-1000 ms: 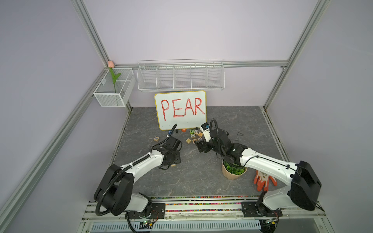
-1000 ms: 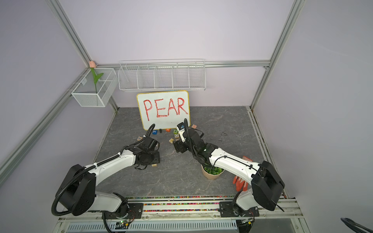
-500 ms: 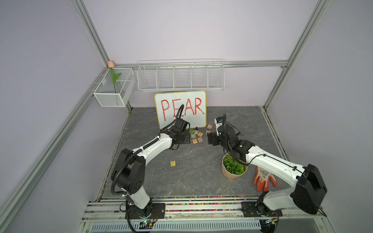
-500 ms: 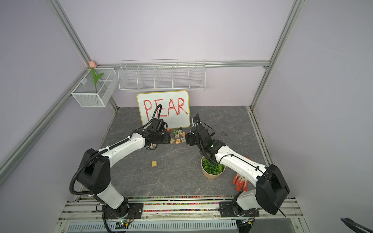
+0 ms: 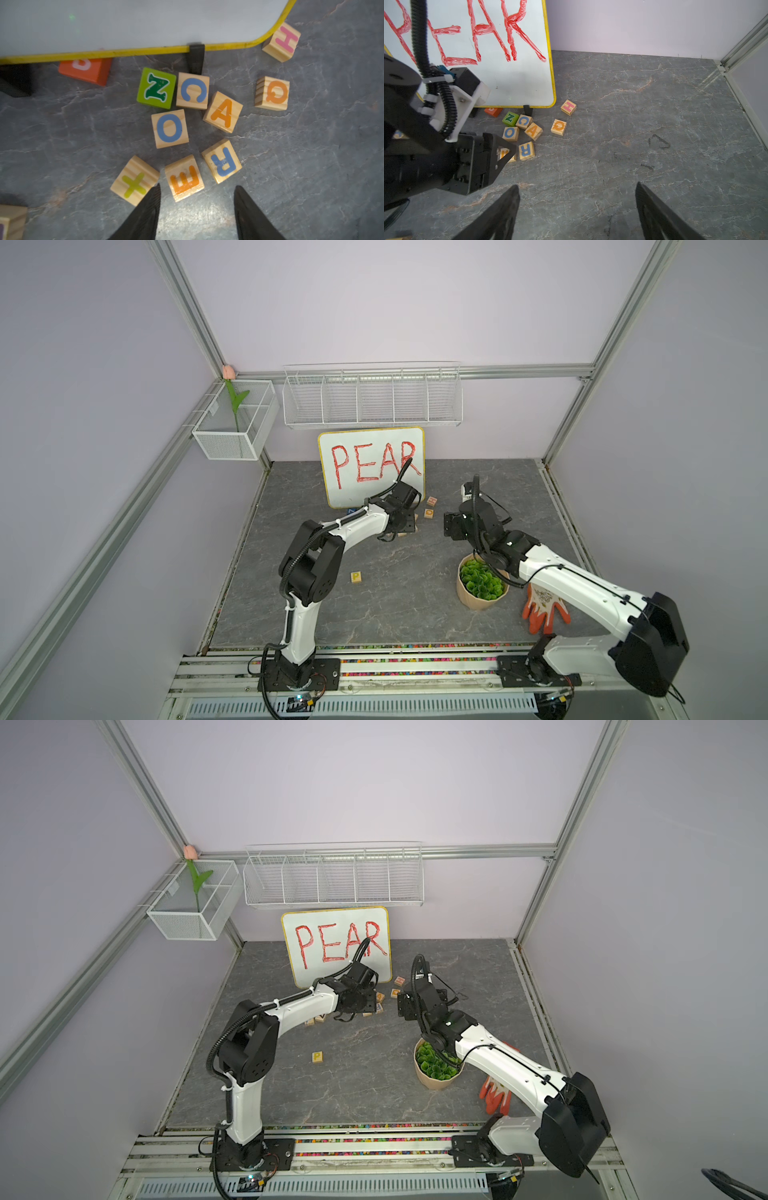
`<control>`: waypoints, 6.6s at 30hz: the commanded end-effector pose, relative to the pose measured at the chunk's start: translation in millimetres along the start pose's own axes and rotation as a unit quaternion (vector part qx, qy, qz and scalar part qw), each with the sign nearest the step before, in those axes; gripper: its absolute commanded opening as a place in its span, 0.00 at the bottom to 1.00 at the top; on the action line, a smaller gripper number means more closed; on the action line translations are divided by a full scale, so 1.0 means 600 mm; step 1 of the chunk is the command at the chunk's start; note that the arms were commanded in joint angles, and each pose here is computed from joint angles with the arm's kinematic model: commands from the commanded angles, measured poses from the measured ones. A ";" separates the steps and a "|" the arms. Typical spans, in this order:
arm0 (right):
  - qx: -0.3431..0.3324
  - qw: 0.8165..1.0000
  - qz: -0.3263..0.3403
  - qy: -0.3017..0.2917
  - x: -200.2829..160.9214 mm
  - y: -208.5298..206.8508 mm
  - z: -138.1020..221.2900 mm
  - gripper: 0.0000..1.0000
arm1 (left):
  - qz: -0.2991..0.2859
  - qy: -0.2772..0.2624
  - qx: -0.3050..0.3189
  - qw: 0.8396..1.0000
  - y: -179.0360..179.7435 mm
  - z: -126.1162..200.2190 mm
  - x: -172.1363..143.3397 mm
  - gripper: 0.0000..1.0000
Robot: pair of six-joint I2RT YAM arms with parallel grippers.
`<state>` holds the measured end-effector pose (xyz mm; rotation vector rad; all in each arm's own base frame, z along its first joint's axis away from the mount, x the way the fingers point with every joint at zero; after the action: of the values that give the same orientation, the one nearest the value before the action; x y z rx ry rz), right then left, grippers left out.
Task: Spell the uppercase word “pear” with letter blocks
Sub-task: Pick up the letter block from the center of the board, then place the letter block at the center of the board, then pick up the letter block from the center of the board.
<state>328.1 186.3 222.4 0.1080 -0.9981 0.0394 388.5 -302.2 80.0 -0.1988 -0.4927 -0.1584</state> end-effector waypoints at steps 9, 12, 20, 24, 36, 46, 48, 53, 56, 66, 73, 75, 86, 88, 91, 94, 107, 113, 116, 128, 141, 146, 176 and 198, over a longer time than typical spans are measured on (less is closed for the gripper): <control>-0.019 1.000 -0.005 0.000 -0.006 -0.022 0.000 0.89 | 0.010 0.017 0.055 0.998 0.023 -0.032 -0.013 0.55; -0.019 1.000 -0.006 0.000 -0.006 -0.023 0.001 0.89 | 0.011 0.018 0.056 0.998 0.021 -0.040 -0.012 0.54; -0.024 1.000 -0.007 0.001 -0.007 -0.027 0.003 0.89 | -0.003 0.021 0.072 0.997 0.020 -0.059 -0.007 0.48; -0.027 1.000 -0.008 0.001 -0.008 -0.030 0.004 0.89 | -0.012 0.027 0.079 0.996 0.022 -0.062 -0.014 0.42; -0.020 1.000 -0.013 0.008 -0.013 -0.024 -0.003 0.89 | -0.135 0.067 0.034 0.988 0.025 -0.009 -0.072 0.27; -0.002 1.000 -0.017 0.012 -0.011 -0.008 -0.010 0.89 | -0.217 0.105 -0.076 0.968 0.028 0.066 -0.170 0.29; 0.000 1.000 -0.015 0.013 -0.011 -0.003 -0.012 0.89 | -0.225 0.110 -0.078 0.965 0.034 0.071 -0.181 0.30; 0.004 1.000 -0.010 0.012 -0.013 0.006 -0.009 0.89 | -0.239 0.122 -0.062 0.961 0.048 0.072 -0.193 0.31; 0.000 1.000 -0.009 0.013 -0.016 0.004 -0.005 0.89 | -0.242 0.122 -0.049 0.961 0.056 0.067 -0.194 0.31; -0.009 1.000 -0.006 0.007 -0.019 -0.003 0.002 0.89 | -0.230 0.131 -0.031 0.964 0.063 0.057 -0.199 0.48; -0.001 1.000 0.002 0.002 -0.017 0.004 -0.003 0.89 | -0.156 0.103 -0.013 0.982 0.060 0.090 -0.165 0.52; 0.006 1.000 0.004 -0.002 -0.016 0.007 -0.004 0.89 | -0.102 0.084 -0.003 0.991 0.058 0.110 -0.145 0.54; 0.097 0.990 0.084 -0.054 0.001 0.055 -0.006 0.89 | 0.126 0.142 -0.016 0.982 0.036 0.154 -0.156 0.59; 0.141 0.981 0.115 -0.065 -0.011 0.071 0.001 0.89 | 0.139 0.170 -0.013 0.975 0.038 0.151 -0.163 0.59; 0.197 0.965 0.153 -0.076 -0.016 0.094 0.020 0.89 | 0.169 0.190 -0.031 0.967 0.027 0.149 -0.165 0.58; 0.202 0.964 0.151 -0.081 -0.019 0.090 0.029 0.89 | 0.200 0.216 -0.033 0.955 0.021 0.147 -0.176 0.59; 0.207 0.964 0.136 -0.102 -0.016 0.070 0.064 0.89 | 0.351 0.273 -0.015 0.895 0.050 0.101 -0.225 0.57; 0.211 0.963 0.135 -0.095 -0.020 0.075 0.057 0.89 | 0.370 0.272 -0.024 0.888 0.053 0.078 -0.219 0.56; 0.217 0.963 0.136 -0.088 -0.024 0.079 0.052 0.89 | 0.375 0.277 -0.023 0.884 0.054 0.068 -0.223 0.55; 0.221 0.963 0.135 -0.076 -0.032 0.080 0.042 0.89 | 0.373 0.287 -0.006 0.882 0.074 0.048 -0.234 0.47; 0.206 0.966 0.141 -0.069 -0.035 0.075 0.032 0.89 | 0.201 0.262 0.065 0.942 0.093 0.059 -0.203 0.34; 0.203 0.966 0.145 -0.062 -0.036 0.076 0.027 0.89 | 0.097 0.255 0.105 0.956 0.084 0.061 -0.199 0.33; 0.189 0.970 0.150 -0.035 -0.032 0.079 0.016 0.89 | 0.047 0.179 0.089 0.979 0.070 0.025 -0.166 0.37; 0.213 0.968 0.128 -0.026 -0.001 0.104 0.031 0.89 | 0.071 0.121 0.098 0.985 0.119 0.124 -0.240 0.26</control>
<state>306.6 241.3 233.2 0.3506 -1.0541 0.5002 241.2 -207.7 62.6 -0.0340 -0.2068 -0.0239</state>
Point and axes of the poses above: each gripper's point midway between its finger pads, its own z axis back along the fingers, its own y axis along the line the jaws close on, x = y × z, the point moved 2 cm from there along z, back along the fingers, and after that the axes turned 3 degrees about -z, right-handed, at the moved point
